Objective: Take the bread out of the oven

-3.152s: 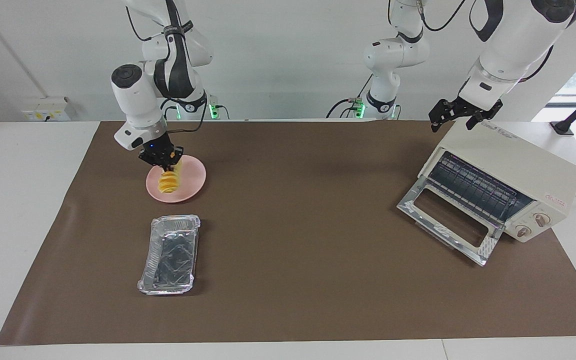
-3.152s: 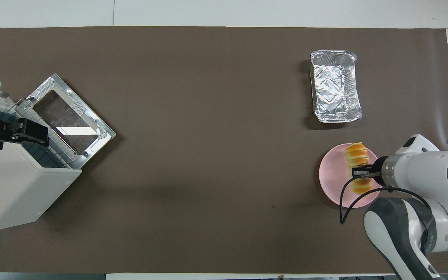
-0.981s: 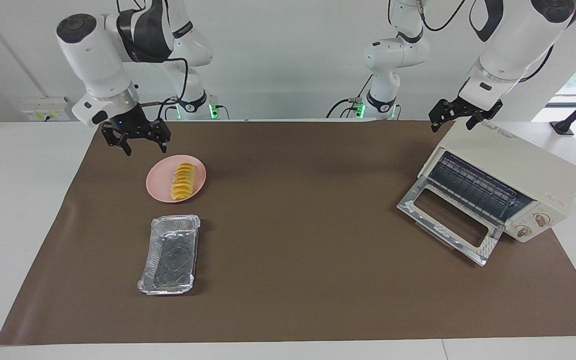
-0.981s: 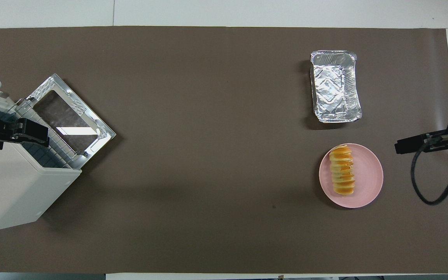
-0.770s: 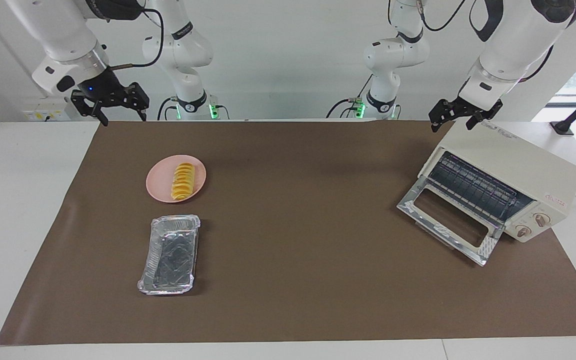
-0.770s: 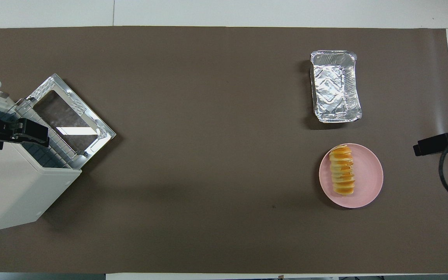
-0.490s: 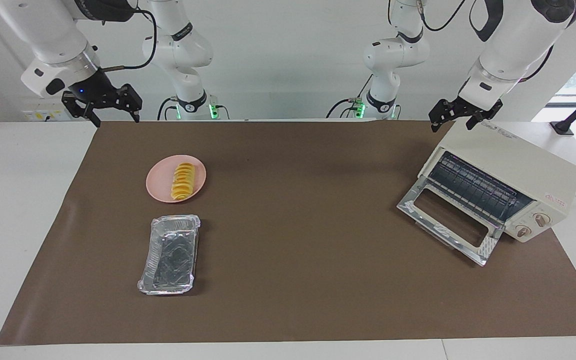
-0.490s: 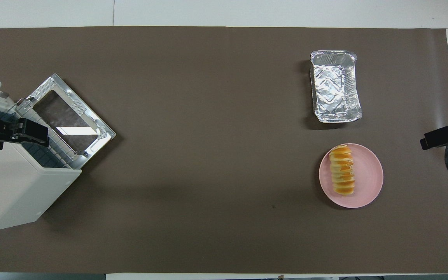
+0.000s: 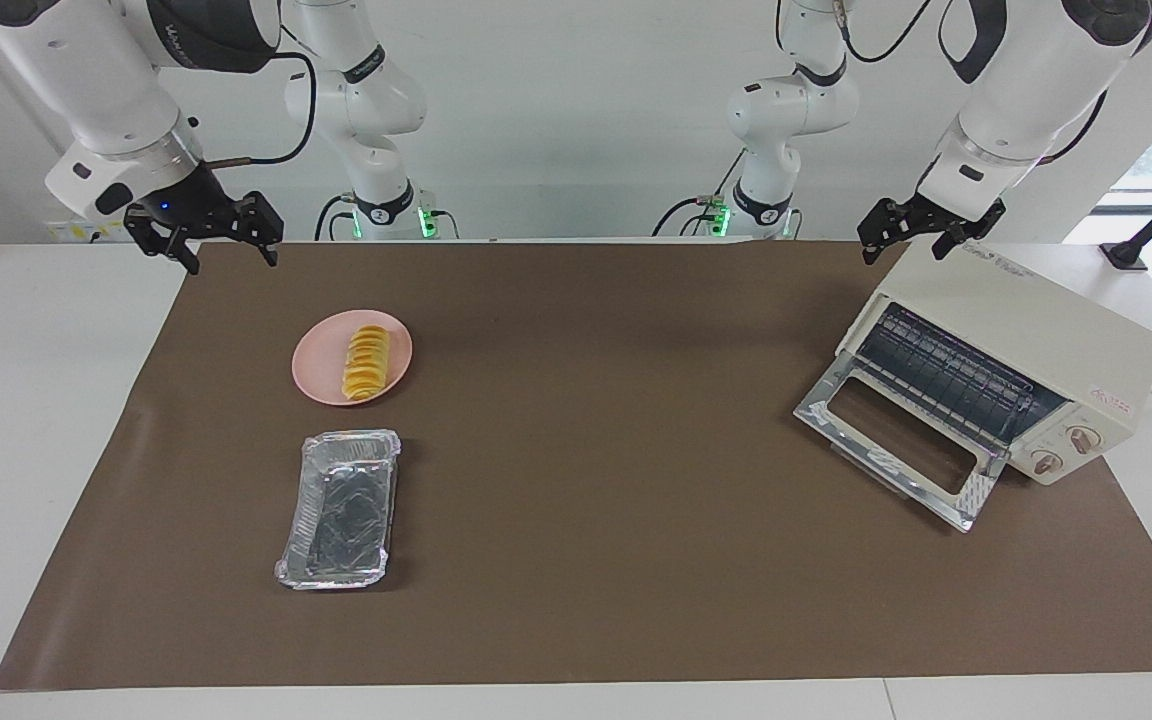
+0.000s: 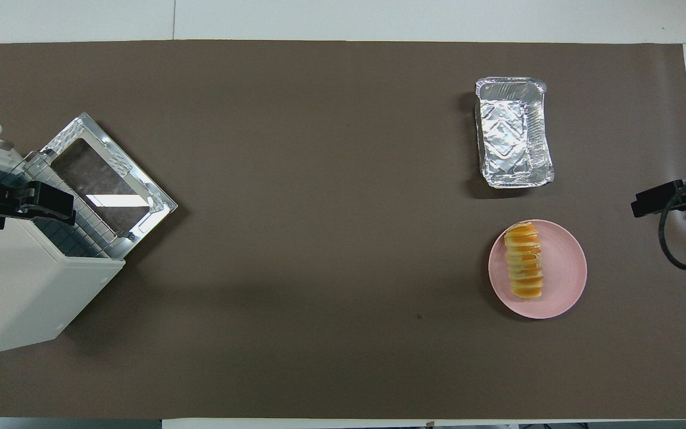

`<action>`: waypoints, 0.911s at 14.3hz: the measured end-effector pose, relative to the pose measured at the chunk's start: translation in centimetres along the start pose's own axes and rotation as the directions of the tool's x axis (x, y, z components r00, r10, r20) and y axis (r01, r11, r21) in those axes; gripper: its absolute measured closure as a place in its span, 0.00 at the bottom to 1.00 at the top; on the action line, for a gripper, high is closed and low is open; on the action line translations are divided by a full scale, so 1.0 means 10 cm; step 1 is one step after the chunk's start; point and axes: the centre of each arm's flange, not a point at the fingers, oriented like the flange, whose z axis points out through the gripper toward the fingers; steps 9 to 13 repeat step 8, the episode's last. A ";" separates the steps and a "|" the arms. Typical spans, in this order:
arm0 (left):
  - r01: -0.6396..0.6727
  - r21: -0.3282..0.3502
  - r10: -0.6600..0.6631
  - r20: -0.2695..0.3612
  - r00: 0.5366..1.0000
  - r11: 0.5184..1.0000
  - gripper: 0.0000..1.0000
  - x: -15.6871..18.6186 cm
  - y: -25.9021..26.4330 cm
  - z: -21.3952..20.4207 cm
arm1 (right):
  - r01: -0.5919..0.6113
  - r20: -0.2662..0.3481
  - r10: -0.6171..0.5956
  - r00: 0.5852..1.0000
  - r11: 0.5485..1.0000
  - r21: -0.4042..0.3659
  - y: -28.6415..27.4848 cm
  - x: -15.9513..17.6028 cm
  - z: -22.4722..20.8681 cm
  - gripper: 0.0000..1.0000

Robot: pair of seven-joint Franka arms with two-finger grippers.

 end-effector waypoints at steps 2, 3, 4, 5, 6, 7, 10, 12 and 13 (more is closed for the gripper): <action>0.000 0.000 0.000 0.000 1.000 1.000 0.00 0.00 0.00 0.00 | 0.000 0.000 0.000 1.000 1.000 0.000 0.00 0.00 0.00 0.00; 0.000 0.000 0.000 0.000 1.000 1.000 0.00 0.00 0.00 0.00 | 0.000 -0.002 0.000 1.000 1.000 -0.001 0.00 0.00 0.00 0.00; 0.000 0.000 0.000 0.000 1.000 1.000 0.00 0.00 0.00 0.00 | 0.000 -0.002 0.000 1.000 1.000 -0.002 0.00 0.00 0.00 0.00; 0.000 0.000 0.000 0.000 1.000 1.000 0.00 0.00 0.00 0.00 | 0.000 -0.003 0.000 1.000 1.000 -0.002 0.00 0.00 0.00 0.00; 0.000 0.000 0.000 0.000 1.000 1.000 0.00 0.00 0.00 0.00 | 0.000 -0.004 0.000 1.000 1.000 -0.002 0.00 0.00 0.00 0.00; 0.000 0.000 0.000 0.000 1.000 1.000 0.00 0.00 0.00 0.00 | 0.000 -0.004 0.000 1.000 1.000 -0.002 0.00 0.00 -0.01 0.00; 0.000 0.000 0.000 0.000 1.000 1.000 0.00 0.00 0.00 0.00 | 0.000 -0.004 0.000 1.000 1.000 -0.002 0.00 0.00 -0.01 0.00; 0.000 0.000 0.000 0.000 1.000 1.000 0.00 0.00 0.00 0.00 | 0.000 -0.004 0.000 1.000 1.000 -0.002 0.00 0.00 -0.01 0.00; 0.000 0.000 0.000 0.000 1.000 1.000 0.00 0.00 0.00 0.00 | 0.000 -0.004 0.000 1.000 1.000 -0.002 0.00 0.00 -0.01 0.00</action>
